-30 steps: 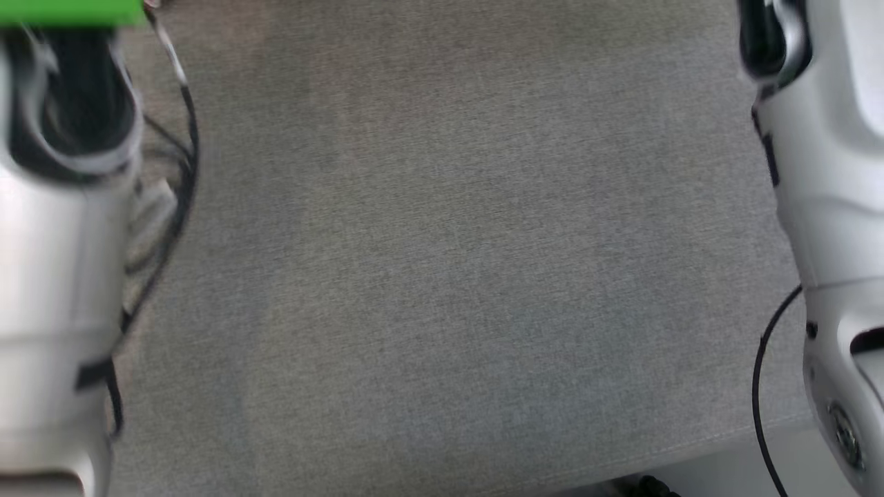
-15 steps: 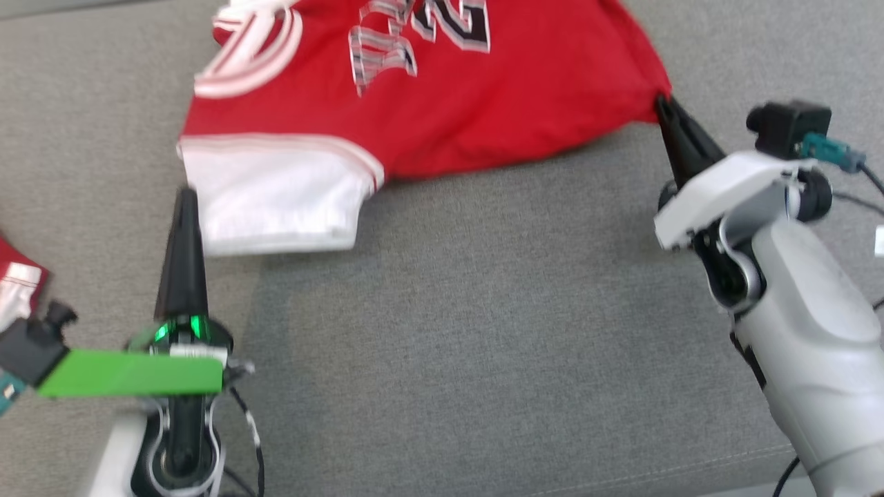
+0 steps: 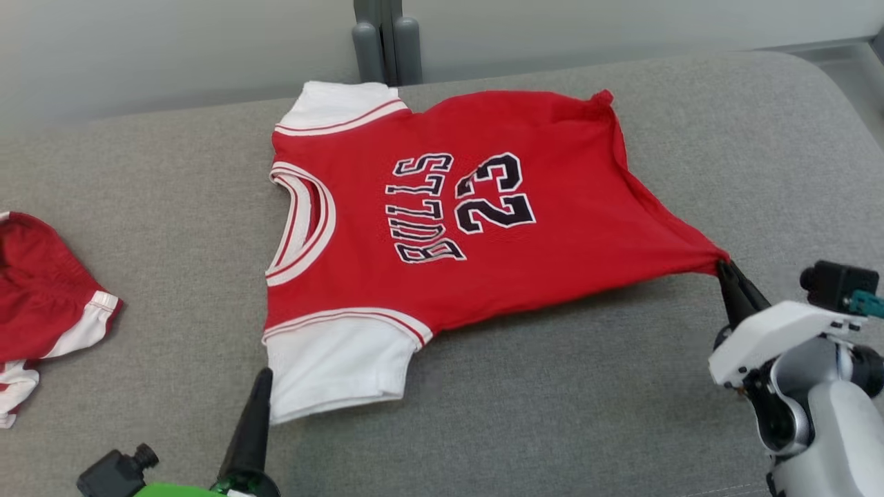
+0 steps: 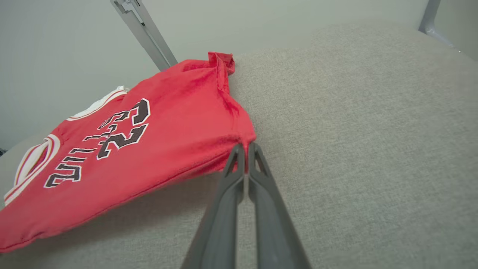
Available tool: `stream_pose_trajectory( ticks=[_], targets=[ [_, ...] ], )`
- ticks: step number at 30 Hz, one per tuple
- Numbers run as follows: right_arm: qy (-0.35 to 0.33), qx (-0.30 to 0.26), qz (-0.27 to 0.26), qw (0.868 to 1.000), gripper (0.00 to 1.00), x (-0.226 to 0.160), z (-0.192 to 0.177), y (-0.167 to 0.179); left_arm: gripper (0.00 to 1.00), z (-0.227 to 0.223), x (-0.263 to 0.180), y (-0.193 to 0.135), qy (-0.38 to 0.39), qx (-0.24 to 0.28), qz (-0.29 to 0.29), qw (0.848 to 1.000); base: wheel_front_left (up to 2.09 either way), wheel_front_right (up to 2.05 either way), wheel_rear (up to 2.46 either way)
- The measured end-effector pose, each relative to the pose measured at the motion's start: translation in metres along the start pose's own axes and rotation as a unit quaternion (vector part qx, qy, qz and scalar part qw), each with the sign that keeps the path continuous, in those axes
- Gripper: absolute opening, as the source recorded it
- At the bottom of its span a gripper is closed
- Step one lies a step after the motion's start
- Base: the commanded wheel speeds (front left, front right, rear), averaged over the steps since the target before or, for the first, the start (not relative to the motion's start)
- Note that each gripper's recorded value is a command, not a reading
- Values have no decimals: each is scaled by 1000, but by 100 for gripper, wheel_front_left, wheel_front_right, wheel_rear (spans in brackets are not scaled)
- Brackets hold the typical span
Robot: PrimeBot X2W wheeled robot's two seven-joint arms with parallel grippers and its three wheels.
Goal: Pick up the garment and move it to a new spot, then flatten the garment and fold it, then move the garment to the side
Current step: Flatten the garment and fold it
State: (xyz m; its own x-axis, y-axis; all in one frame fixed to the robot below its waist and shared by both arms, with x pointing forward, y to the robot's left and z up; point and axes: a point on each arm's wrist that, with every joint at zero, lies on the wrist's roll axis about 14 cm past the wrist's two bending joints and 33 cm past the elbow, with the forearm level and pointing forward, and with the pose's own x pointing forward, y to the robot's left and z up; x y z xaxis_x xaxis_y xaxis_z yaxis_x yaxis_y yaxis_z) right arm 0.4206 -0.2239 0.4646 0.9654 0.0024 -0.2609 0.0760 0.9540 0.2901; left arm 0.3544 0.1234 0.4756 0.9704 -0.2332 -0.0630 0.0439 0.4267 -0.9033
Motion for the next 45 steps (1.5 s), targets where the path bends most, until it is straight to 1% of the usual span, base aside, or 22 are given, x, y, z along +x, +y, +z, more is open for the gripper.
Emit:
stream_pose_trajectory(
  ticks=[4,7,9,11,14,18,23,26,28,31,33,36,39,41,45],
  targets=[
    [-3,25,-55,998,0,-26,-8,-31,0,-17,-18,14,50,-1,29,998,0,0,0],
    [11,40,-79,996,0,-40,-21,-45,0,-24,-31,26,71,-14,56,996,0,0,0],
    [19,50,-79,995,0,-44,-27,-46,0,-25,-40,37,82,-16,78,994,0,0,0],
    [22,58,-74,995,0,-44,-32,-42,0,-24,-49,50,90,-5,101,991,0,0,0],
    [22,66,-63,996,0,-43,-34,-35,0,-20,-52,56,86,1,112,990,0,0,0],
    [9,73,-43,996,0,-39,-29,-23,0,-15,-49,50,70,6,101,992,0,0,0],
    [-28,59,-28,997,0,-36,-6,-13,0,-8,-31,22,49,7,52,997,0,0,0],
    [-29,47,-26,998,0,-37,-3,-12,0,-8,-25,15,51,14,38,998,0,0,0],
    [-33,50,-22,998,0,-38,1,-9,0,-4,-20,9,38,15,28,999,0,0,0],
    [-53,45,-7,998,0,-36,15,0,0,8,-5,-14,10,11,-9,1000,0,0,0],
    [-76,39,12,996,0,-32,36,13,0,19,9,-34,-6,14,-42,999,0,0,0],
    [-117,7,50,992,0,-23,78,41,0,42,35,-75,-33,27,-106,993,0,0,0],
    [-146,-46,88,984,0,-13,124,66,0,68,65,-127,-47,69,-174,981,0,0,0],
    [-148,-80,109,980,0,-7,145,80,0,83,82,-159,-53,92,-209,972,0,0,0],
    [-167,-137,136,967,0,4,190,102,0,105,114,-210,-58,144,-255,954,0,0,0]
  ],
)
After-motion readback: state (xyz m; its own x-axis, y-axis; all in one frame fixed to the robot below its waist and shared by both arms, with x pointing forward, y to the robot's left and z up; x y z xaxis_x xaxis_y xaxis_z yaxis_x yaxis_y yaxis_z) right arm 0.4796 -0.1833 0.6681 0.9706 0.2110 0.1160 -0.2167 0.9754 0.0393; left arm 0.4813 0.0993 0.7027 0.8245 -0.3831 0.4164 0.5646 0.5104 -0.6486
